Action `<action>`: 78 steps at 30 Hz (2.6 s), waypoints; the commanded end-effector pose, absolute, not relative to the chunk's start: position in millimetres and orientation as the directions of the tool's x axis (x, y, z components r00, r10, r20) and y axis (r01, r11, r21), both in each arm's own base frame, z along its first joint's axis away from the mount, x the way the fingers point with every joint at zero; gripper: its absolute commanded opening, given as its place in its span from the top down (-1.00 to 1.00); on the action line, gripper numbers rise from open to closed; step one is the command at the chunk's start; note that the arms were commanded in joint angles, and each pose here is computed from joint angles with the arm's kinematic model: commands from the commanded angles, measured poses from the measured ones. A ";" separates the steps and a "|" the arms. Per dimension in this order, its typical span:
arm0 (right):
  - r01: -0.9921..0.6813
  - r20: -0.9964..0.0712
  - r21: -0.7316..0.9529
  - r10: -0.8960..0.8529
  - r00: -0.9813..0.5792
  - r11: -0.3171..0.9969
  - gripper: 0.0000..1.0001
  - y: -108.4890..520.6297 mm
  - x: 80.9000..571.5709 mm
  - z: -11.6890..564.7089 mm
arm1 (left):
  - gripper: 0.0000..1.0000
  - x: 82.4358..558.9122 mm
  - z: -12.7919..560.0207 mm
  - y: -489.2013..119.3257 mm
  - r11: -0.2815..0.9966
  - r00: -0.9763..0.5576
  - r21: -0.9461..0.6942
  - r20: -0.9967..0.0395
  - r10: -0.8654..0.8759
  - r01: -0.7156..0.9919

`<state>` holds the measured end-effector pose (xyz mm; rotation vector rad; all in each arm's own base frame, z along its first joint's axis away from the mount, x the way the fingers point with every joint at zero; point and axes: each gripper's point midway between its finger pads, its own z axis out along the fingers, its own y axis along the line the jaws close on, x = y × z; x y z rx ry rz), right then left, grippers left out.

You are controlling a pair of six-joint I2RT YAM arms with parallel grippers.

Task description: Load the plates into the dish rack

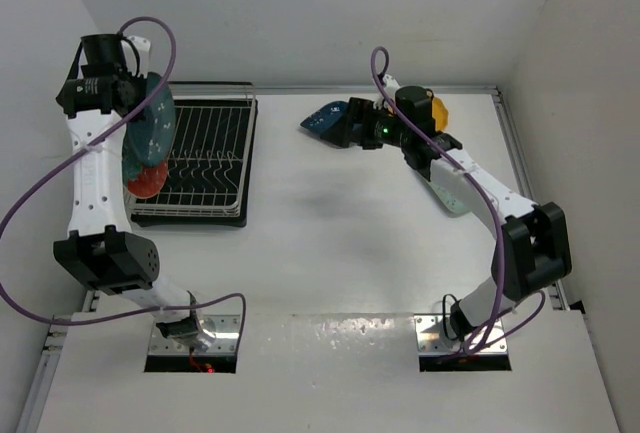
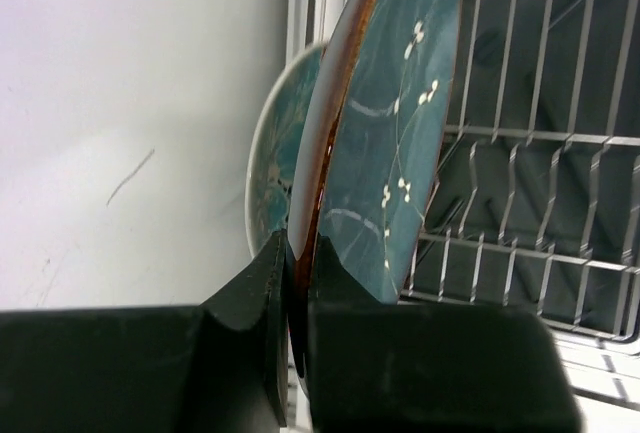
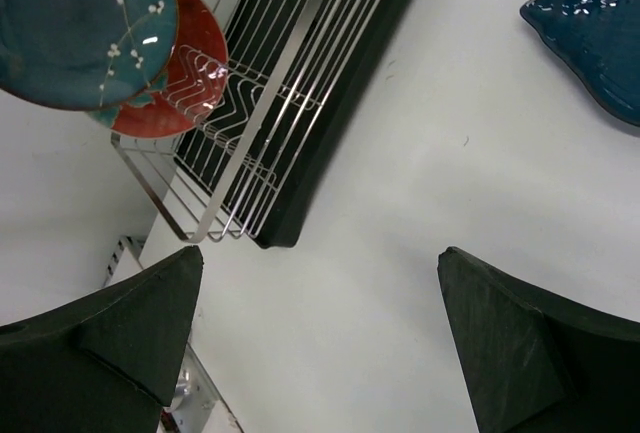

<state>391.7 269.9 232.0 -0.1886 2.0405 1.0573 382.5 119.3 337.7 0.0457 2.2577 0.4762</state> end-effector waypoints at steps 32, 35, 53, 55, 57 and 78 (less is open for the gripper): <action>-0.494 -0.816 0.493 0.184 -0.547 0.716 -1.00 241.0 370.4 227.8 | 1.00 364.0 371.7 167.4 0.749 -0.591 0.549 -0.761 0.265 -0.371; -0.501 -0.816 0.499 0.189 -0.547 0.707 -1.00 244.0 370.3 231.0 | 1.00 362.0 381.6 165.0 0.748 -0.588 0.545 -0.766 0.261 -0.379; -0.492 -0.817 0.490 0.183 -0.547 0.719 -1.00 237.0 363.5 226.4 | 1.00 367.7 349.5 166.6 0.783 -0.633 0.550 -0.724 0.273 -0.291; -0.490 -0.818 0.488 0.184 -0.544 0.722 -1.00 235.0 362.9 227.1 | 1.00 368.4 344.3 169.4 0.783 -0.639 0.553 -0.718 0.276 -0.284; -0.489 -0.817 0.489 0.184 -0.547 0.722 -1.00 234.5 362.7 226.1 | 1.00 366.5 330.6 173.7 0.781 -0.663 0.563 -0.697 0.272 -0.271; -0.487 -0.810 0.497 0.183 -0.557 0.719 -1.00 233.6 364.5 225.6 | 1.00 349.4 231.7 162.2 0.969 -0.693 0.234 -0.712 0.111 -0.084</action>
